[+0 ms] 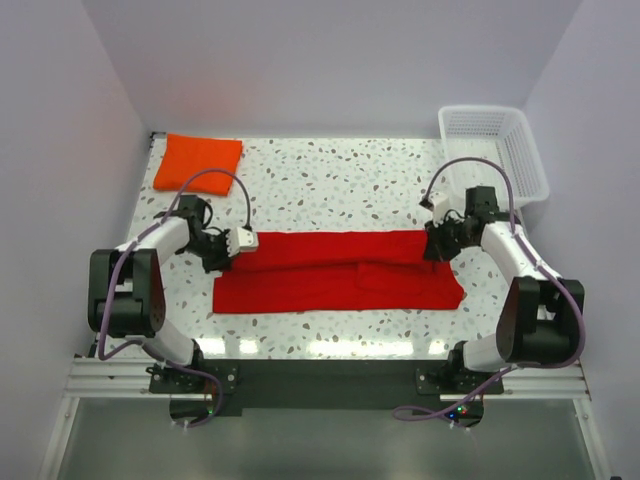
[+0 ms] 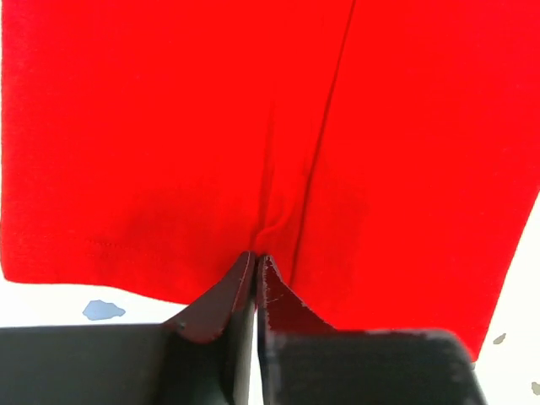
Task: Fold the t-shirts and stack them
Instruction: Fold the tshirt
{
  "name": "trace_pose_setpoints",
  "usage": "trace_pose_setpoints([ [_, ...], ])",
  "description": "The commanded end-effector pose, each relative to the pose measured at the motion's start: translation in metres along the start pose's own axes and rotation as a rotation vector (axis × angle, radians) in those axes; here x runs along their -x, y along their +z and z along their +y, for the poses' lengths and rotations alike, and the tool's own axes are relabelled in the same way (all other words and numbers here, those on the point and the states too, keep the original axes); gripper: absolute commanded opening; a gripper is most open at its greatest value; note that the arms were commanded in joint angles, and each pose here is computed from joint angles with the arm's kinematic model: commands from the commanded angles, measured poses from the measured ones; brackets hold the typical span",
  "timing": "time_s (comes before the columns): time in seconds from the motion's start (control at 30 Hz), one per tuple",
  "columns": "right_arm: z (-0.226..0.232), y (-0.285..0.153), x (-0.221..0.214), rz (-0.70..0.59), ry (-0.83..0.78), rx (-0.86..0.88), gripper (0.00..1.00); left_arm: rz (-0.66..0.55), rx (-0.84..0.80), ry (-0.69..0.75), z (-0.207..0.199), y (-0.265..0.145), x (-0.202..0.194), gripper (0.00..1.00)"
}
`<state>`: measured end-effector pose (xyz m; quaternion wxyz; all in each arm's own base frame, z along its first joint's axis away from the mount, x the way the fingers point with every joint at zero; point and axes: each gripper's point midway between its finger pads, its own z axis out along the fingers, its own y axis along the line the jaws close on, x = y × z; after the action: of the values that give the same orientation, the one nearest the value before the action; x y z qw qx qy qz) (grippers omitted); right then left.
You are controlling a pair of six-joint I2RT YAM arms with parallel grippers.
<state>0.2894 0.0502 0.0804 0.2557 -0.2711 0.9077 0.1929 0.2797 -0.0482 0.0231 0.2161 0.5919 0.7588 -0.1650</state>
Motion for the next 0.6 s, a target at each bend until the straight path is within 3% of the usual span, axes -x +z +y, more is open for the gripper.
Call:
trace_pose_setpoints([
  [0.0,0.006,0.002,-0.008,0.022,-0.062,0.038,0.00,0.005,0.012,0.019,0.002,0.001,0.003,0.10],
  [0.07,0.015,0.002,-0.017,0.058,-0.067,0.087,0.01,0.011,-0.017,0.018,-0.002,-0.002,0.003,0.21],
  [0.17,0.023,-0.006,-0.021,0.105,-0.104,0.144,0.16,0.015,-0.039,0.030,-0.005,-0.013,0.010,0.29],
  [0.4,0.034,-0.037,-0.013,0.158,-0.223,0.210,0.32,-0.114,-0.009,0.008,0.020,-0.050,0.063,0.36],
  [0.57,0.026,-0.028,0.014,0.112,-0.070,0.192,0.32,-0.156,0.064,-0.068,0.049,-0.036,0.085,0.38],
])
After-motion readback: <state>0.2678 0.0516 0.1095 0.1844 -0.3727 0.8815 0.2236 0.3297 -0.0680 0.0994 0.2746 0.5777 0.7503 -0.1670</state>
